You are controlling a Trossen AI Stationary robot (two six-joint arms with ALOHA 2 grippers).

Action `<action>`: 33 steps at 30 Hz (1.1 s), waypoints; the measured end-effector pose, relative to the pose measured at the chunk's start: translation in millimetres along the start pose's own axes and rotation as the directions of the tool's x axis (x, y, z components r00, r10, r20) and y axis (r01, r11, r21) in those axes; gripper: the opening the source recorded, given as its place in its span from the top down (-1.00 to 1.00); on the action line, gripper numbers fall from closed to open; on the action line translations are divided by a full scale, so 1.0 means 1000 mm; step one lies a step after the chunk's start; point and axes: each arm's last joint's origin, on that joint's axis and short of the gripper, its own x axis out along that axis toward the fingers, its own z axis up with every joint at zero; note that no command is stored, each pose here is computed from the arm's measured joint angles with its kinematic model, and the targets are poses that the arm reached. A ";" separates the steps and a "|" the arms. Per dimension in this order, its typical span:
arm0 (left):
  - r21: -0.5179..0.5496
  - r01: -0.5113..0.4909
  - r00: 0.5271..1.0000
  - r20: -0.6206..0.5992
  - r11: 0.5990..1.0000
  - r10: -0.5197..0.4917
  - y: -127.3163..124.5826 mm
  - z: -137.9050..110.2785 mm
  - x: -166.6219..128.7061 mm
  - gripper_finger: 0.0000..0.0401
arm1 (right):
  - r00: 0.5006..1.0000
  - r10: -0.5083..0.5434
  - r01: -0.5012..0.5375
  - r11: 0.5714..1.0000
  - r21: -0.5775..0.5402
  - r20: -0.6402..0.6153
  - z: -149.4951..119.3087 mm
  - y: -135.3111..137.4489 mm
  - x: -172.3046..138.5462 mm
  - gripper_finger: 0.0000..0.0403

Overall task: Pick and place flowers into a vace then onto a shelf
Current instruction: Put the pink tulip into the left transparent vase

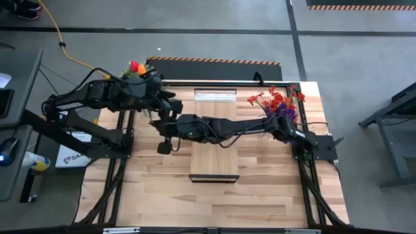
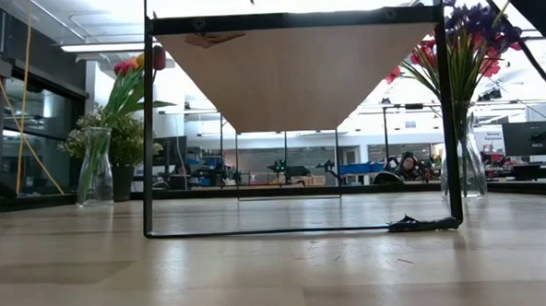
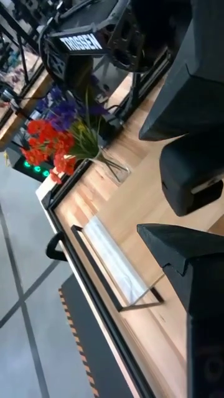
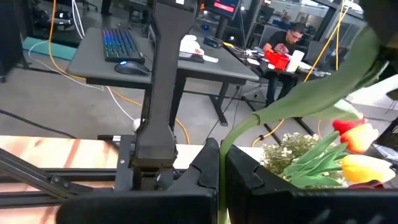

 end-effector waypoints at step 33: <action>0.118 0.100 0.994 -0.055 0.988 -0.094 -0.004 -0.001 0.000 -0.30 | 0.994 0.098 -0.101 0.993 -0.064 -0.046 0.009 0.031 -0.022 1.00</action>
